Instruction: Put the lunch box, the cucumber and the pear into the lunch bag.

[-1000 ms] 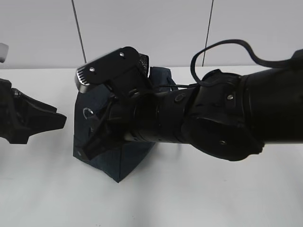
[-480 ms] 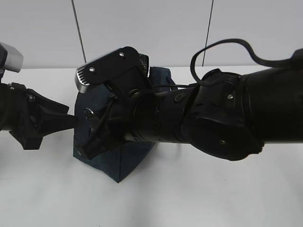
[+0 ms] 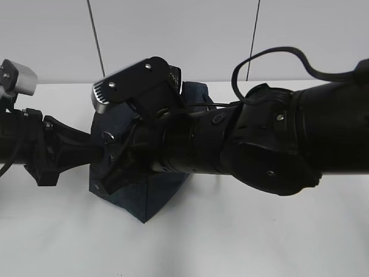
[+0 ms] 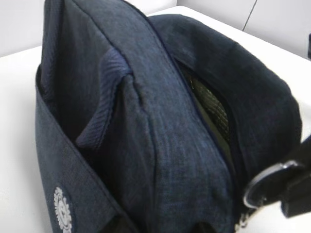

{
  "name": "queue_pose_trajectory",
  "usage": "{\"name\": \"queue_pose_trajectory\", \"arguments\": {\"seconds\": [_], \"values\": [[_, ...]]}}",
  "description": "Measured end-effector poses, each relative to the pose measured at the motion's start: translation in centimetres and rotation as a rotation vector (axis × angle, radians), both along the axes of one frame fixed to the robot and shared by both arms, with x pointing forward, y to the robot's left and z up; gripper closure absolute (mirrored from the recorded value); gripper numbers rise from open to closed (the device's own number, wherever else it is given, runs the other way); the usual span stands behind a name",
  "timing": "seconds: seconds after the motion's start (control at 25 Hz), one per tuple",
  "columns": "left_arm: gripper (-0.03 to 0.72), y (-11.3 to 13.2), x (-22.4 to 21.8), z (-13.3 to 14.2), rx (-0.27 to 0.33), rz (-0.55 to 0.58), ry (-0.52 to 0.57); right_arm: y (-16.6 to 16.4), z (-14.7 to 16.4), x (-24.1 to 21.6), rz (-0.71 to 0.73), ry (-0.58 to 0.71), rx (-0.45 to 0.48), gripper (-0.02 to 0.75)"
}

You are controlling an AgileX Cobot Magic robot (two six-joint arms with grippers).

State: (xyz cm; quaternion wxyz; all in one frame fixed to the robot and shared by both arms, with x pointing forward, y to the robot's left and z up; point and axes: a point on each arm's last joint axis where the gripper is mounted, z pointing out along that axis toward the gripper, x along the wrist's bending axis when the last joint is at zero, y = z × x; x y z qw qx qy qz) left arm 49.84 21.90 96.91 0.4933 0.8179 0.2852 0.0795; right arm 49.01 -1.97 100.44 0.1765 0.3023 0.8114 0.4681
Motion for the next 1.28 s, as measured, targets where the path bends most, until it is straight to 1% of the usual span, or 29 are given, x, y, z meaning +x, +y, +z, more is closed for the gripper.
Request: {"name": "queue_pose_trajectory", "arguments": {"seconds": [0.08, 0.12, 0.2, 0.28, 0.36, 0.6, 1.28], "values": [[0.442, -0.03, 0.07, 0.1, -0.013, 0.008, 0.0, 0.0, 0.0, 0.0, 0.0, 0.0, 0.0, 0.738], [0.467, -0.04, 0.09, 0.13, -0.014, 0.008, -0.001, 0.0, 0.0, 0.0, 0.0, 0.0, 0.0, 0.738], [0.537, -0.08, 0.08, 0.12, -0.021, 0.005, 0.002, 0.0, 0.0, 0.0, 0.0, 0.0, 0.0, 0.738], [0.627, -0.11, 0.08, 0.11, -0.022, 0.004, 0.003, 0.0, 0.0, 0.0, 0.0, 0.0, 0.0, 0.738], [0.659, -0.11, 0.1, 0.1, -0.023, 0.005, 0.003, 0.0, 0.0, 0.0, 0.0, 0.0, 0.0, 0.738], [0.674, -0.12, 0.12, 0.02, -0.025, 0.005, 0.007, 0.0, 0.0, 0.0, 0.0, 0.0, 0.0, 0.738], [0.675, -0.14, 0.12, 0.01, -0.028, 0.003, 0.008, 0.0, 0.0, 0.01, -0.005, 0.006, 0.005, 0.738]]}}
